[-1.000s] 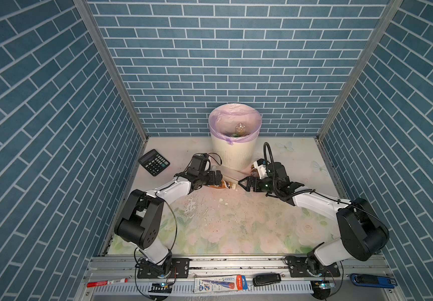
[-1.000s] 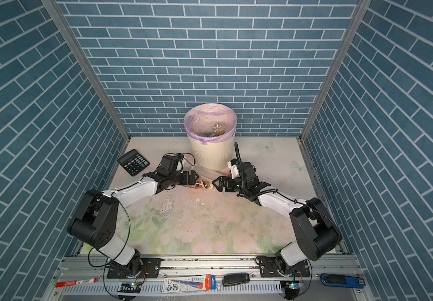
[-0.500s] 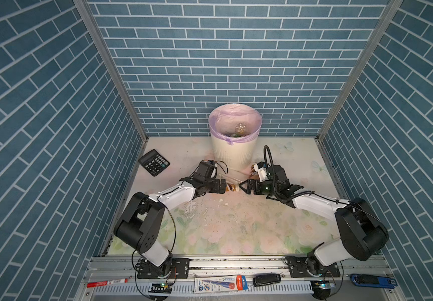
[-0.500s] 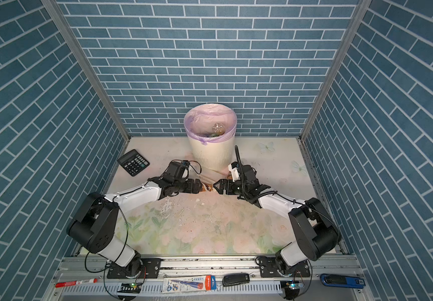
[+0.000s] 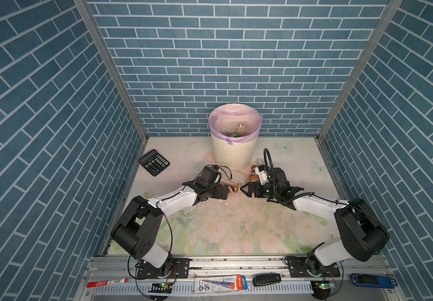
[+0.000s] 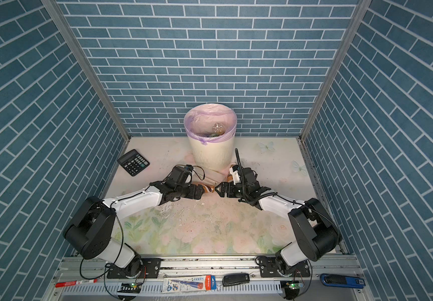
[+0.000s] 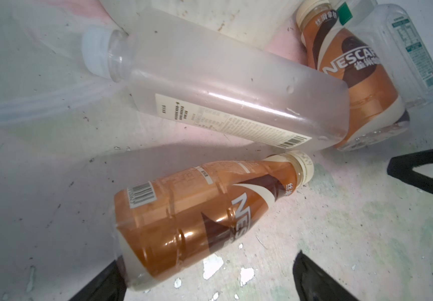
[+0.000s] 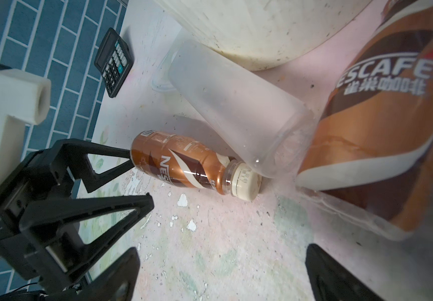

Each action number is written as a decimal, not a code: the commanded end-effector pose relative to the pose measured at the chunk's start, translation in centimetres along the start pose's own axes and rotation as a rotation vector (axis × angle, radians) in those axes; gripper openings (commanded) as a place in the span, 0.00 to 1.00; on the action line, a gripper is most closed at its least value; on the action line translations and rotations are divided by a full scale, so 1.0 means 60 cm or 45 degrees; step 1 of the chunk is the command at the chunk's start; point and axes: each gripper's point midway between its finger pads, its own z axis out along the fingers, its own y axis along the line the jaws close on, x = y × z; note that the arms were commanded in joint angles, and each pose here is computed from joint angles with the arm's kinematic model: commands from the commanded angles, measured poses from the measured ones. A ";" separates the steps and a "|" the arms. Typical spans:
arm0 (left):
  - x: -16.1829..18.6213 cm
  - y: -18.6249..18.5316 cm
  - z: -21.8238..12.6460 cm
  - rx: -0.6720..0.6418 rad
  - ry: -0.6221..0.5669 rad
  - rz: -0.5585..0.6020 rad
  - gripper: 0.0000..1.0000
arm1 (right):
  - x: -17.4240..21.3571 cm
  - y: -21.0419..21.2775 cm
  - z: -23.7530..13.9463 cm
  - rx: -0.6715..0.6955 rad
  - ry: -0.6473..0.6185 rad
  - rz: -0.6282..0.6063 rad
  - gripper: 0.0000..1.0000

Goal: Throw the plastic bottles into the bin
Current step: 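Lower the left gripper onto the small brown Nescafe bottle and close, then lift the Nescafe bottle with the left gripper while the right gripper closes on its cap, then open the left gripper while the right gripper raises the Nescafe bottle over the bin, then open the right gripper over the bin and lower the left gripper toward the bottles, then lower both grippers toward the large frosted bottle lying against the bin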

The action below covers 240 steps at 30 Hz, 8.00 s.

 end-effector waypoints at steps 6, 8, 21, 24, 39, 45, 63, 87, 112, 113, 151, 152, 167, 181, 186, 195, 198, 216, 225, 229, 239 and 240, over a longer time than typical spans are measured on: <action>0.013 -0.012 -0.018 -0.036 0.054 0.084 0.99 | 0.011 -0.005 -0.015 0.025 -0.021 0.013 0.99; 0.012 0.012 -0.030 -0.151 0.071 0.111 0.99 | 0.013 -0.007 -0.017 0.031 -0.023 0.013 0.99; -0.059 -0.025 -0.031 -0.078 -0.036 0.201 0.99 | 0.018 -0.009 -0.016 0.019 -0.028 0.036 0.99; -0.066 -0.036 -0.012 -0.052 -0.009 0.249 0.99 | 0.019 -0.007 -0.024 0.018 -0.037 0.037 0.99; -0.034 -0.017 0.034 -0.140 0.160 0.473 0.94 | 0.019 -0.032 -0.059 0.046 -0.088 0.099 0.99; -0.006 -0.034 0.044 -0.156 0.237 0.585 0.92 | 0.012 -0.037 -0.059 0.039 -0.095 0.117 0.99; 0.057 -0.052 0.066 -0.138 0.380 0.704 0.81 | 0.001 -0.064 -0.079 0.010 -0.128 0.190 0.99; 0.091 -0.111 0.056 0.036 0.405 0.667 0.53 | 0.011 -0.070 -0.082 -0.002 -0.104 0.225 0.99; -0.080 -0.307 -0.018 0.544 -0.110 0.350 0.52 | -0.136 -0.021 -0.184 -0.080 -0.418 0.425 0.93; -0.082 -0.315 -0.020 0.556 -0.113 0.360 0.52 | -0.140 -0.022 -0.184 -0.075 -0.424 0.424 0.92; -0.139 -0.302 -0.095 0.489 -0.270 0.398 0.99 | -0.302 -0.002 -0.205 -0.061 -0.551 0.318 0.03; -0.153 -0.295 -0.111 0.478 -0.302 0.389 0.99 | -0.321 0.000 -0.219 -0.032 -0.578 0.289 0.03; -0.292 -0.181 -0.327 0.386 -0.750 0.248 0.99 | -0.664 0.075 -0.611 0.209 -1.387 0.041 0.01; -0.264 -0.116 -0.294 0.339 -0.692 0.143 0.99 | -0.728 0.181 -0.217 -0.169 -0.930 -0.019 0.39; -0.255 -0.114 -0.282 0.343 -0.659 0.140 0.99 | -0.717 0.192 -0.205 -0.168 -0.910 -0.037 0.69; -0.251 -0.119 -0.263 0.386 -0.638 0.092 0.99 | -0.702 0.231 -0.277 -0.151 -0.938 -0.122 0.87; -0.248 -0.116 -0.264 0.377 -0.633 0.087 0.99 | -0.696 0.232 -0.286 -0.139 -0.932 -0.133 0.90; -0.184 -0.042 -0.175 0.179 -0.471 -0.226 0.99 | -0.530 0.088 -0.348 0.136 -0.788 -0.107 0.99; -0.141 -0.020 -0.117 0.195 -0.415 -0.480 0.99 | -0.335 0.004 -0.215 0.196 -0.487 -0.143 0.99; -0.121 -0.013 -0.100 0.200 -0.388 -0.550 0.99 | -0.250 0.020 -0.135 0.167 -0.329 -0.270 0.99; -0.084 -0.003 -0.079 0.213 -0.348 -0.653 0.99 | -0.133 0.032 -0.011 0.038 -0.124 -0.317 0.99; -0.083 -0.003 -0.078 0.217 -0.347 -0.659 0.99 | -0.128 0.031 -0.003 0.035 -0.116 -0.321 0.99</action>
